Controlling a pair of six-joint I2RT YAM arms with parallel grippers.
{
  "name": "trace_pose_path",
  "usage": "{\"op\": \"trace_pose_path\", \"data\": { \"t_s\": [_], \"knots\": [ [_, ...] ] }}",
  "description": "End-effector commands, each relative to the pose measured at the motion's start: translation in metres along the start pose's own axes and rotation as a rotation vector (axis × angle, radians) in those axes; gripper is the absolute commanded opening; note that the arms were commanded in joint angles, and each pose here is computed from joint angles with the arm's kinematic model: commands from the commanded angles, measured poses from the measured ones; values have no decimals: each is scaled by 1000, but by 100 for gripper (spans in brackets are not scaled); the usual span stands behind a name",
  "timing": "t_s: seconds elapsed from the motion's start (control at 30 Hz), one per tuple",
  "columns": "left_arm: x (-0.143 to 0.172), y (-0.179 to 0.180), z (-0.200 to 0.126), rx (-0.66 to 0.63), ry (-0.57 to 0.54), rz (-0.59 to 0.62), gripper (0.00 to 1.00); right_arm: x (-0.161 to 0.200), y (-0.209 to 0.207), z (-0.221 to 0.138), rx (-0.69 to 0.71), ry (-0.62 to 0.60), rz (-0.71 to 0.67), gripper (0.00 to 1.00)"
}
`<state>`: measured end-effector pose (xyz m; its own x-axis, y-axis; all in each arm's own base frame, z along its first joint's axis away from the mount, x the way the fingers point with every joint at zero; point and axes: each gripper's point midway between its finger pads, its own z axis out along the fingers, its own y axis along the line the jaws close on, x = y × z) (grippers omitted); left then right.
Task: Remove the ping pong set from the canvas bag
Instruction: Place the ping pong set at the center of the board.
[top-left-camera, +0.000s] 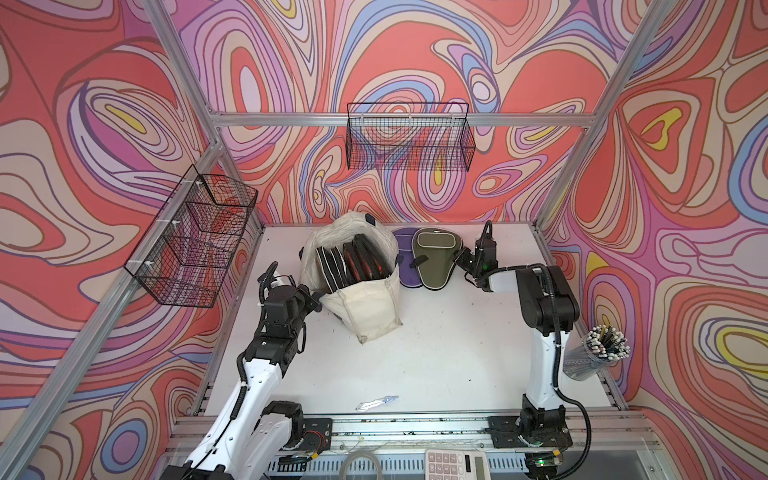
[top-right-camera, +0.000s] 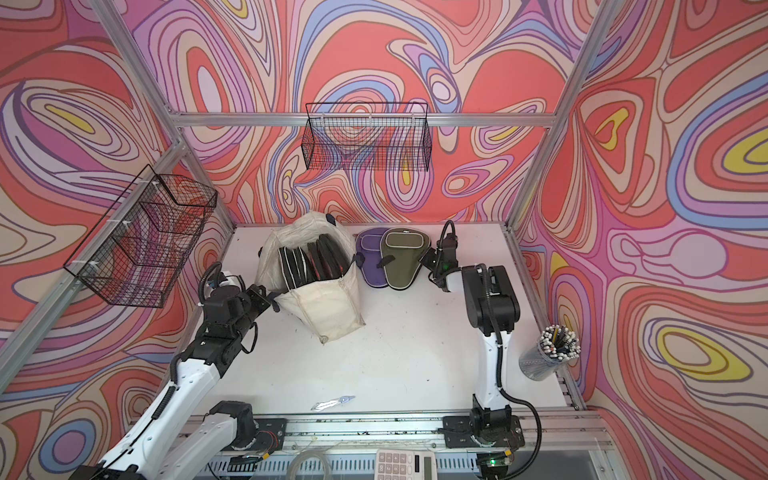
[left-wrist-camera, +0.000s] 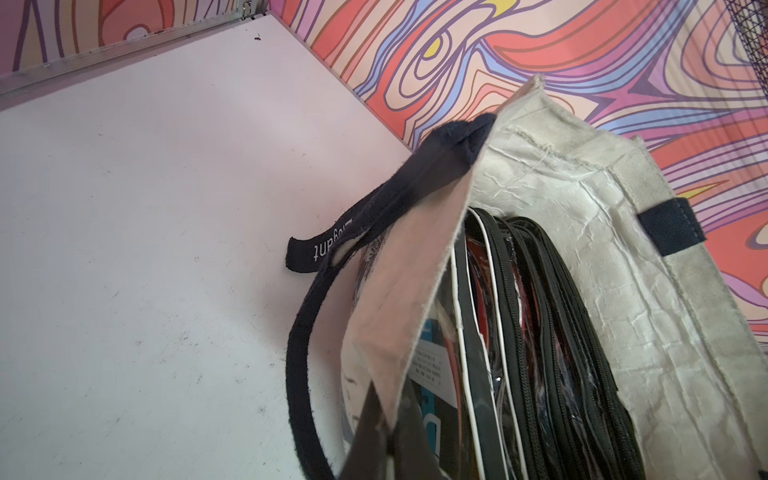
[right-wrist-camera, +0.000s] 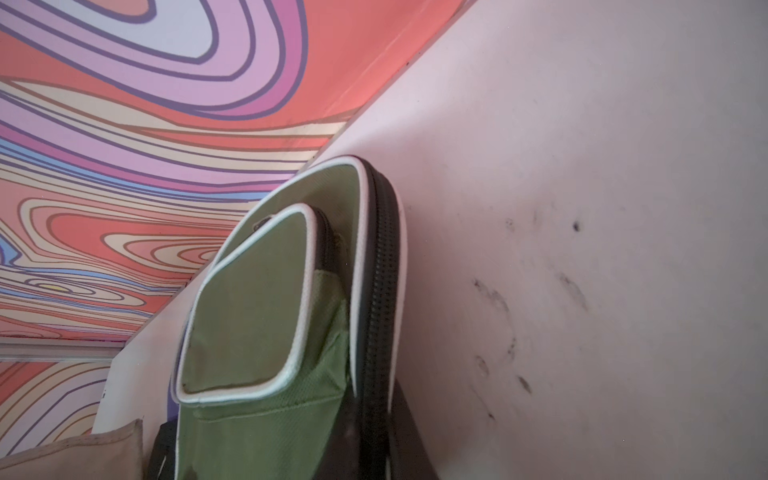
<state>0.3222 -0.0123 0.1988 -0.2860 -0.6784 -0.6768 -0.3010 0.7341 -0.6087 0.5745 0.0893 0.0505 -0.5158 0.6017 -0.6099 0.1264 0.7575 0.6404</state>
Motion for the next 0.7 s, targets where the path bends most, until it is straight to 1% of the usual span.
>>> {"op": "trace_pose_path", "data": {
  "t_s": [0.0, 0.07, 0.2, 0.23, 0.3, 0.4, 0.53, 0.67],
  "knots": [
    [-17, 1, -3, -9, -71, -13, 0, 8, -20, 7, 73, 21, -6, 19],
    [-16, 0, -3, -6, -68, -13, 0, 8, -19, 6, 76, 19, -11, 29],
    [-15, -1, -1, -2, -61, -15, 0, 5, -20, 3, 89, 15, -26, 58],
    [-15, -1, 0, -2, -60, -16, 0, 5, -19, 2, 91, 13, -30, 64],
    [-14, -1, 1, 1, -55, -18, 0, 3, -19, -1, 97, 8, -41, 72],
    [-13, -3, 2, 11, -51, -18, 0, -4, -12, -9, 89, -9, -61, 77],
    [-10, -11, 4, 51, -32, -7, 0, -18, 9, -27, 49, -39, -94, 80],
    [-3, -25, 8, 138, -1, 0, 0, -35, 61, -56, -23, -75, -177, 82]
  ]
}}
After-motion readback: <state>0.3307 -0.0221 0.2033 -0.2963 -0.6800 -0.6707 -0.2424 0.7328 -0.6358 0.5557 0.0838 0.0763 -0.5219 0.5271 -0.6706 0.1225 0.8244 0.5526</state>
